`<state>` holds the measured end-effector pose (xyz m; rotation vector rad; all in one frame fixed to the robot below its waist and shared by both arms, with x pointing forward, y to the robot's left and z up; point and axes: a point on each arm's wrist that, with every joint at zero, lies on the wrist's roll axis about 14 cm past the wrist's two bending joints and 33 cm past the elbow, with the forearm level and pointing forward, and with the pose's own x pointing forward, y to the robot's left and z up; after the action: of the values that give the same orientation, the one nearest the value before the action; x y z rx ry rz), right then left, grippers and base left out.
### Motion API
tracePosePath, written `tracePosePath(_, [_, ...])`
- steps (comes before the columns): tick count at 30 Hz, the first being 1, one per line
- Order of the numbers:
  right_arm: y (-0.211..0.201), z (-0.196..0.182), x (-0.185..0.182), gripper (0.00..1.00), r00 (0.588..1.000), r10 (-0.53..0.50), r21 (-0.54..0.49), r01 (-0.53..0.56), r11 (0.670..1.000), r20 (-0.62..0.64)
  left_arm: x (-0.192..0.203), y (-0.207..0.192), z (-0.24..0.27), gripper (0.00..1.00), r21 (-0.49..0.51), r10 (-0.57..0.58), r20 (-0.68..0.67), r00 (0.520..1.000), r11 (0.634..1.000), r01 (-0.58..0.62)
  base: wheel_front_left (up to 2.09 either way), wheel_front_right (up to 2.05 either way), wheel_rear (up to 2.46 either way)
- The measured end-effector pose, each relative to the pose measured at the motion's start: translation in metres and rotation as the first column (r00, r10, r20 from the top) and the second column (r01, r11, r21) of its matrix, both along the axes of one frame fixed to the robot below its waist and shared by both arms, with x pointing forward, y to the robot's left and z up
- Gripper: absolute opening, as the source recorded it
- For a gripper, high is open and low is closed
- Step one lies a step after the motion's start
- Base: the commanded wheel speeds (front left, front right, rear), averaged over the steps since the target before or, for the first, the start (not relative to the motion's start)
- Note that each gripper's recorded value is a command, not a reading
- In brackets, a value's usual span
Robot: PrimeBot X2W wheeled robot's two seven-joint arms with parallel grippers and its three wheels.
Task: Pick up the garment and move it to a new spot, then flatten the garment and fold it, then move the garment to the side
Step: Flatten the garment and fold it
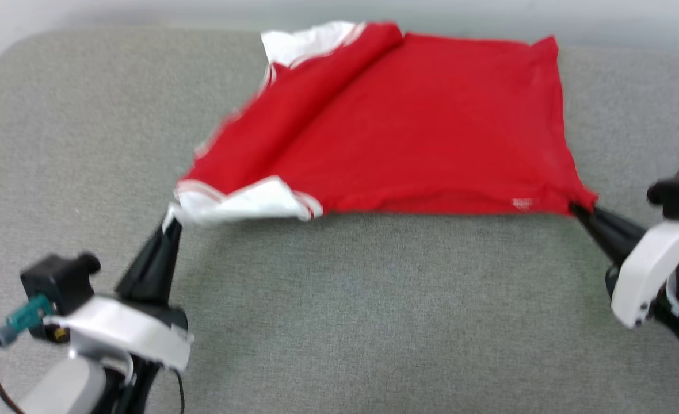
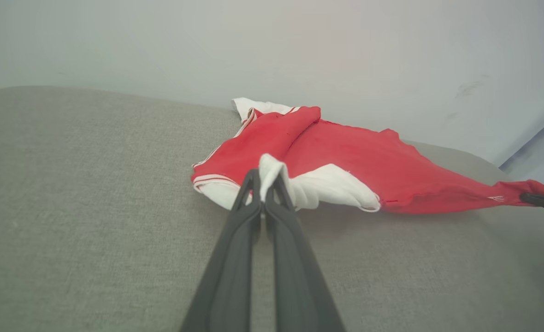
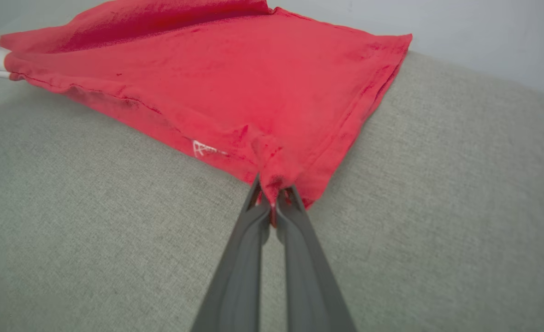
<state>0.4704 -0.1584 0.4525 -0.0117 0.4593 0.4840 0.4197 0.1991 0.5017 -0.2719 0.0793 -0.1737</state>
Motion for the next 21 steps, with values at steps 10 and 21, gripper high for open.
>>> tracePosePath(10, [-0.013, -0.012, -0.066, 0.00, 0.996, -0.029, -0.016, 0.028, 0.999, -0.080, -0.072, 0.000, -0.034, 0.00, -0.070, 0.024, -0.172, 0.985, 0.997, -0.036, 0.00, 0.00, 0.00])
tracePosePath(21, [-0.026, -0.026, -0.132, 0.00, 0.985, -0.068, -0.008, 0.067, 0.998, -0.161, -0.142, -0.011, -0.077, 0.00, -0.157, 0.009, -0.357, 0.934, 0.985, -0.069, 0.00, 0.00, 0.00])
